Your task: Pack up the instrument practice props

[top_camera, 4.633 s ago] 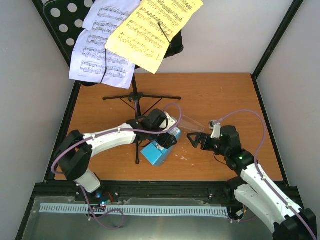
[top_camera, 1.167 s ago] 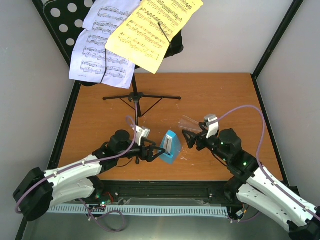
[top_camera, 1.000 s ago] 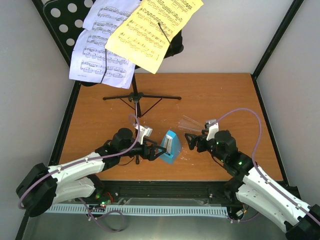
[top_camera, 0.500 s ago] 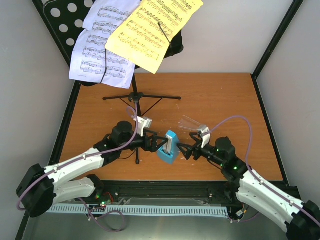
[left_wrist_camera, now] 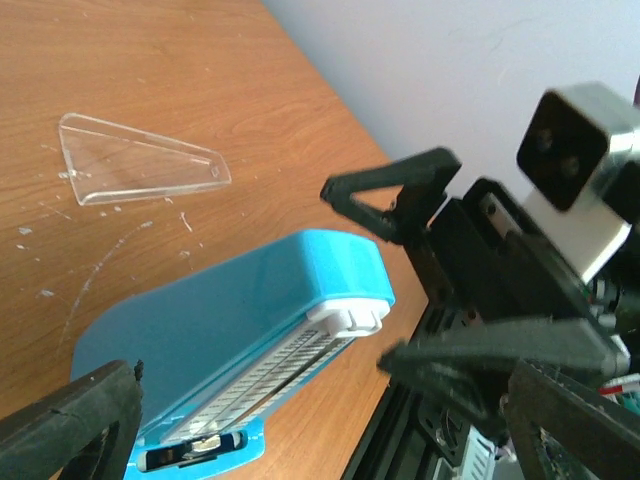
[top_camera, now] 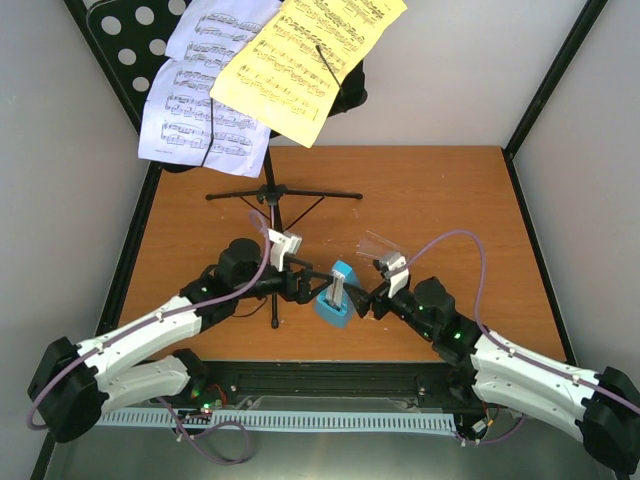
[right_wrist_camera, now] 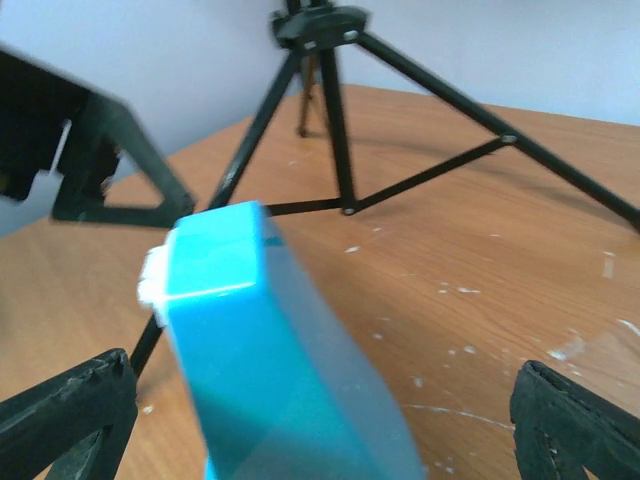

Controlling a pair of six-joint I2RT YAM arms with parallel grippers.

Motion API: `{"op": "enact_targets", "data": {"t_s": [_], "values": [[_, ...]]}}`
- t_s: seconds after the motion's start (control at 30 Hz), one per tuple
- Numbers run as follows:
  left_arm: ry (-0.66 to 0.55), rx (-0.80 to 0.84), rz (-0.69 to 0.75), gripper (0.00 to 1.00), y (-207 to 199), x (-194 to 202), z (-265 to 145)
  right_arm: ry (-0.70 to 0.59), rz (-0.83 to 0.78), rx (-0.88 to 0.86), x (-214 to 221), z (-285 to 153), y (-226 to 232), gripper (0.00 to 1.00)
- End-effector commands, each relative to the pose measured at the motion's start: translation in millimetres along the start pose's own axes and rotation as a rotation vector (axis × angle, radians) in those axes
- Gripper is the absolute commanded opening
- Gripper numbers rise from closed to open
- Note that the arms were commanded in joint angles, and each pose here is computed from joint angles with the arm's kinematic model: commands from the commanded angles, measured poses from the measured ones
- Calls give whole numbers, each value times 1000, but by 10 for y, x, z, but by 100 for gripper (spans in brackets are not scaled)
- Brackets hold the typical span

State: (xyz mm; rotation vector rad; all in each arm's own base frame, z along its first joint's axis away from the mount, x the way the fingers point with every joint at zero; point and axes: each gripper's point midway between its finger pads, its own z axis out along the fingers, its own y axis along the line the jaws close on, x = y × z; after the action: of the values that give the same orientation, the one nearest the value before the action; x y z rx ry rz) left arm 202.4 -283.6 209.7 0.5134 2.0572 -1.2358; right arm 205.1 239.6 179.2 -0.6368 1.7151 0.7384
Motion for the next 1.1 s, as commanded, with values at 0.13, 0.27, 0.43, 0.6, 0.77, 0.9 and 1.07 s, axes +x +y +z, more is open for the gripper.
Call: {"op": "enact_targets", "data": {"t_s": [0.13, 0.27, 0.43, 0.6, 0.77, 0.9, 1.07], "values": [[69, 95, 18, 99, 59, 287, 165, -10, 225, 207, 49, -300, -385, 100], [71, 57, 34, 99, 205, 386, 216, 47, 376, 229, 350, -387, -434, 96], [168, -96, 4, 100, 598, 606, 377, 133, 530, 275, 693, -326, -486, 84], [196, -65, 5, 99, 607, 703, 440, 217, 527, 270, 857, -165, -458, 76], [209, -26, 7, 99, 571, 732, 490, 260, 524, 242, 897, -4, -401, 68], [235, 4, 4, 100, 528, 793, 522, 251, 527, 242, 874, 95, -412, 65], [262, 49, 7, 99, 404, 886, 543, 246, 481, 254, 761, 260, -458, 64]]}}
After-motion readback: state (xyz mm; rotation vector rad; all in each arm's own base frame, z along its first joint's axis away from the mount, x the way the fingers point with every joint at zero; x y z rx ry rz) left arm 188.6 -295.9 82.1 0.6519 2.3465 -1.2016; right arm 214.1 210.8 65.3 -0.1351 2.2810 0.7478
